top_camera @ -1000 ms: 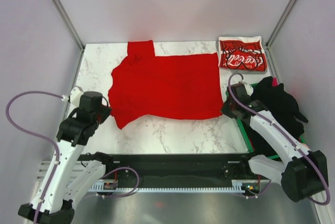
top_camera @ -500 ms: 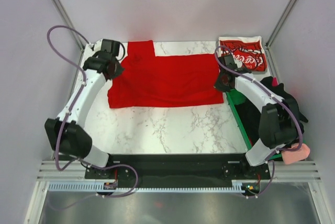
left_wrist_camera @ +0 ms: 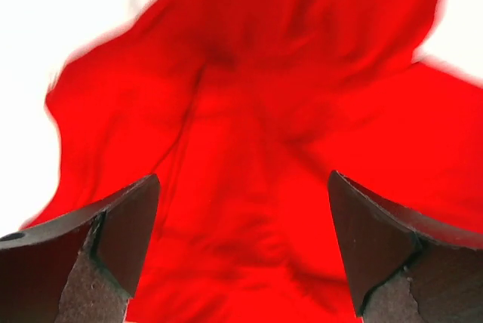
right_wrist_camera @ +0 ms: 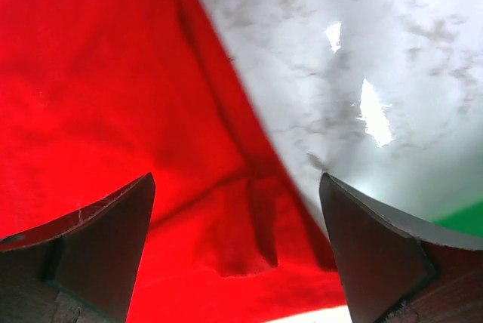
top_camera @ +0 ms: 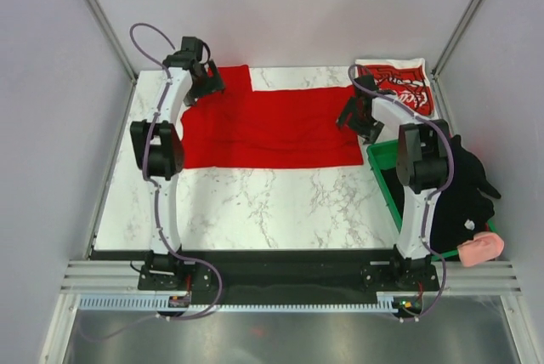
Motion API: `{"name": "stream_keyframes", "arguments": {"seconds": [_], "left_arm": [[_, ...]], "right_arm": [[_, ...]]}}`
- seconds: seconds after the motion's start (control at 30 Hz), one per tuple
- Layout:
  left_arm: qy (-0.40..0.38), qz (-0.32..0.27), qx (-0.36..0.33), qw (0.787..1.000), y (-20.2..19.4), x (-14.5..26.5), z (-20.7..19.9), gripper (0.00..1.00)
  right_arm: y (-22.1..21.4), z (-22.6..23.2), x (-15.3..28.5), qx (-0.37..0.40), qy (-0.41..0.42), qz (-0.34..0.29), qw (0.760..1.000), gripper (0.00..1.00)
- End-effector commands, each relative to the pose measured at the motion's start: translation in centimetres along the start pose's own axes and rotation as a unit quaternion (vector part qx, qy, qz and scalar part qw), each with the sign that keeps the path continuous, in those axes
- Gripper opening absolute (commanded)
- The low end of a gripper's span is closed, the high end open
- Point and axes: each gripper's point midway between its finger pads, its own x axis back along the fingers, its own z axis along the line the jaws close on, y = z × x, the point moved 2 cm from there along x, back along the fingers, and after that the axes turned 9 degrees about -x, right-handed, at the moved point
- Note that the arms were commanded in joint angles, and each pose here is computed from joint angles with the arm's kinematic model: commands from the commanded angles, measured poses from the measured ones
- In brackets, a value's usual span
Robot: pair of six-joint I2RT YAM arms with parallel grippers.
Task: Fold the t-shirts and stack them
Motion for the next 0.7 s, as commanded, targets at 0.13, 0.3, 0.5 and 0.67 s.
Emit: {"name": "stream_keyframes", "arguments": {"seconds": [0.13,0.3,0.5,0.67], "left_arm": [[0.005,-0.022,0.032,0.999,-1.3,9.6,3.7,1.0],[0.018,-0.027,0.106,0.994,-6.8,10.8,8.6,0.97],[-0.003,-0.01,0.16,0.987,-13.8,9.7,11.2,0.96],[-0.046,-0.032,0.211,0.976,-15.9,8.4,12.4,0.93]], "right_arm": [[0.9,-1.4,7.6,-0.031,0.058,-0.037,0.997,0.98],[-3.7,-4.0,9.0,-0.02,0.077,-0.02,0.997,0.98],[-9.4,-4.7,7.6,0.003,0.098,0.026,0.995,0.9],[-10.6,-3.3,5.6,-0.003,0.125,0.052,0.991,0.85]]}}
